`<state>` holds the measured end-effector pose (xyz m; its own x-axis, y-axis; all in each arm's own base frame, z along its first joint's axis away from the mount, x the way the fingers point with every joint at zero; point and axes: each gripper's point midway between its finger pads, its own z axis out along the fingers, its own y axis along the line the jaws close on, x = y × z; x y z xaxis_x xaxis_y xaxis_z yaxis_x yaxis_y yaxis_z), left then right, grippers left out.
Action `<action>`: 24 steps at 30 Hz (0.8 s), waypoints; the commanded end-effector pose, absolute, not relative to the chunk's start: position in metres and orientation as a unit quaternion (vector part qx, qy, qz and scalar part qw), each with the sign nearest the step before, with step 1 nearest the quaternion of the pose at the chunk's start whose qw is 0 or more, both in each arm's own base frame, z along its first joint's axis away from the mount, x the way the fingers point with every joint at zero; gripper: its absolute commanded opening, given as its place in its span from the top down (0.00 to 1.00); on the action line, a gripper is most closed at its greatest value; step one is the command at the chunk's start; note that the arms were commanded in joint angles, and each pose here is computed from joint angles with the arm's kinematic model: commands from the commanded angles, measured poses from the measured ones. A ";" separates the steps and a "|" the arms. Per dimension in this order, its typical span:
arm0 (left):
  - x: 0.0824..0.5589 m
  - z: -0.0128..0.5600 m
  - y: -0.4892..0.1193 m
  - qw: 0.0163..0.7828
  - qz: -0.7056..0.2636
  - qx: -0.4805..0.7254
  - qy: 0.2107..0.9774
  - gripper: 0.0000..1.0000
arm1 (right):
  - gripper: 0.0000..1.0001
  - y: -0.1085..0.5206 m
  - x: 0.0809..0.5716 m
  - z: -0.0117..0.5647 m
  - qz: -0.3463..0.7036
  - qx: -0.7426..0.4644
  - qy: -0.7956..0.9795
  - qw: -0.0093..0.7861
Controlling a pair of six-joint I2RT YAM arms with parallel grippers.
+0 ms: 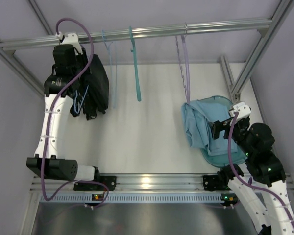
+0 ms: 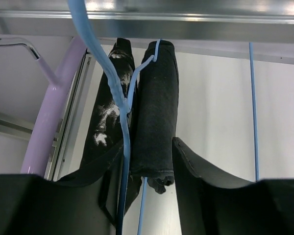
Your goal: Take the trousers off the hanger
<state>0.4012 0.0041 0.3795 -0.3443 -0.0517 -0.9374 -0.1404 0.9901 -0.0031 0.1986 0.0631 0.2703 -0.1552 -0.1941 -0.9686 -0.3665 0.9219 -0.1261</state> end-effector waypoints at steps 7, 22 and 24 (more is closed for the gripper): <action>0.413 0.409 0.011 0.614 0.049 -0.069 0.784 0.96 | 0.01 0.064 0.204 0.286 0.069 -0.183 0.737 0.647; 0.367 0.521 -0.009 0.770 -0.029 -0.047 0.636 1.00 | 0.01 0.070 0.208 0.291 0.081 -0.192 0.729 0.652; 0.354 0.534 -0.011 0.791 -0.036 -0.041 0.609 1.00 | 0.01 0.071 0.209 0.290 0.082 -0.195 0.729 0.651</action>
<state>0.3911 -0.0054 0.4072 -0.1928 -0.0660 -0.9790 -0.0742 0.9959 -0.0525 0.2011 0.0692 0.2755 -0.1323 -0.1881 -0.9732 -0.3914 0.9119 -0.1231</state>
